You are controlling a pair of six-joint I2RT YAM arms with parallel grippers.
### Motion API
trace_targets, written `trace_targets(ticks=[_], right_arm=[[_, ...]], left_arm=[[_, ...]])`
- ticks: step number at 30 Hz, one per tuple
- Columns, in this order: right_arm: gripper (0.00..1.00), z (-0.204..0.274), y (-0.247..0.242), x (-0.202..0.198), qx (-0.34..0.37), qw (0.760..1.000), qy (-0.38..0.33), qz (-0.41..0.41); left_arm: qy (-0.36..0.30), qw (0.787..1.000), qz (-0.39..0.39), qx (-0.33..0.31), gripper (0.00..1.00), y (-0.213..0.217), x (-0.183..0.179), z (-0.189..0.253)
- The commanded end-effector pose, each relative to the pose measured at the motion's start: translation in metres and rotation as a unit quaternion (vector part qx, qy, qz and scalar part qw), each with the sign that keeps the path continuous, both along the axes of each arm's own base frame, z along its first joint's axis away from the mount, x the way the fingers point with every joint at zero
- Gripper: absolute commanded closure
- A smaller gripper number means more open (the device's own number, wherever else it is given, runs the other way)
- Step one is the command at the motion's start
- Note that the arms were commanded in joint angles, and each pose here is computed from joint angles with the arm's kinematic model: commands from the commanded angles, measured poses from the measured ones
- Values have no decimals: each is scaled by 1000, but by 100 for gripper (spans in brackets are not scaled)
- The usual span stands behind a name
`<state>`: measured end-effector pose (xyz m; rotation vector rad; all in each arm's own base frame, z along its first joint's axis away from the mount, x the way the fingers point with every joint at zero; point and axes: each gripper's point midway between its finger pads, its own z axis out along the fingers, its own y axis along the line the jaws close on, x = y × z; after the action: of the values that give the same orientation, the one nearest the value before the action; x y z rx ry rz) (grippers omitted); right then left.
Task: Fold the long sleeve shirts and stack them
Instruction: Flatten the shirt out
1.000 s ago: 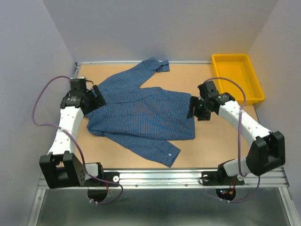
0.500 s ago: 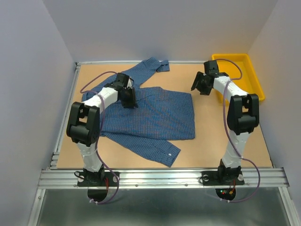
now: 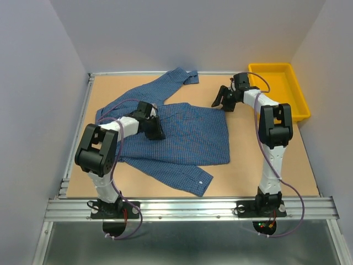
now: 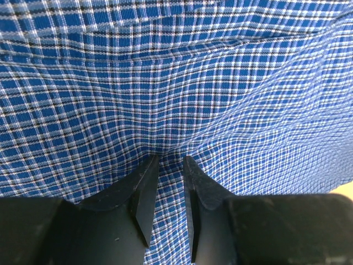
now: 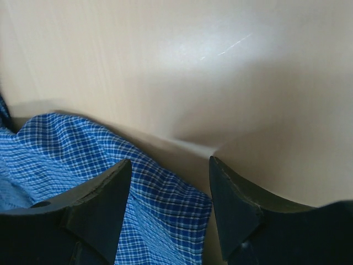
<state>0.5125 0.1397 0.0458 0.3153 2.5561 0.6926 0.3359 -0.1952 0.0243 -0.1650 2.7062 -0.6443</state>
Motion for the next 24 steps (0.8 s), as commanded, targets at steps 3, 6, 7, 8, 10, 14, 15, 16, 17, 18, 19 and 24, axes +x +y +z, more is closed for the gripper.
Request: trace_targets(ticks=[3, 6, 7, 8, 10, 14, 15, 16, 17, 18, 19, 24], right_arm=[[37, 2, 40, -25, 65, 994, -1, 88], [42, 0, 49, -44, 76, 991, 10, 114], [47, -1, 51, -49, 77, 990, 13, 120], [52, -4, 51, -55, 75, 989, 16, 126], [70, 0, 50, -58, 68, 989, 8, 131], [99, 48, 44, -43, 38, 989, -61, 128], [99, 62, 39, -38, 23, 989, -82, 120], [99, 100, 38, -34, 14, 985, -127, 117], [99, 115, 32, -29, -15, 982, -154, 110], [100, 133, 35, -32, -30, 977, -179, 112], [99, 146, 34, -34, -46, 973, -199, 110], [92, 163, -1, -66, -145, 964, -220, 24]], left_arm=[[51, 998, 3, 33, 63, 18, -42, -25], [47, 998, 4, 35, 63, 21, -47, -20], [41, 999, 4, 32, 63, 20, -47, -16], [42, 998, 7, 36, 63, 23, -49, -17], [38, 998, 10, 42, 62, 26, -52, -16], [45, 998, 12, 46, 62, 30, -59, -21], [44, 998, 12, 45, 62, 30, -60, -20], [40, 998, 13, 44, 62, 30, -60, -19], [40, 998, 17, 44, 62, 31, -61, -19], [37, 998, 18, 44, 62, 32, -61, -17], [35, 998, 19, 43, 62, 32, -60, -16], [33, 998, 19, 45, 62, 33, -63, -16]])
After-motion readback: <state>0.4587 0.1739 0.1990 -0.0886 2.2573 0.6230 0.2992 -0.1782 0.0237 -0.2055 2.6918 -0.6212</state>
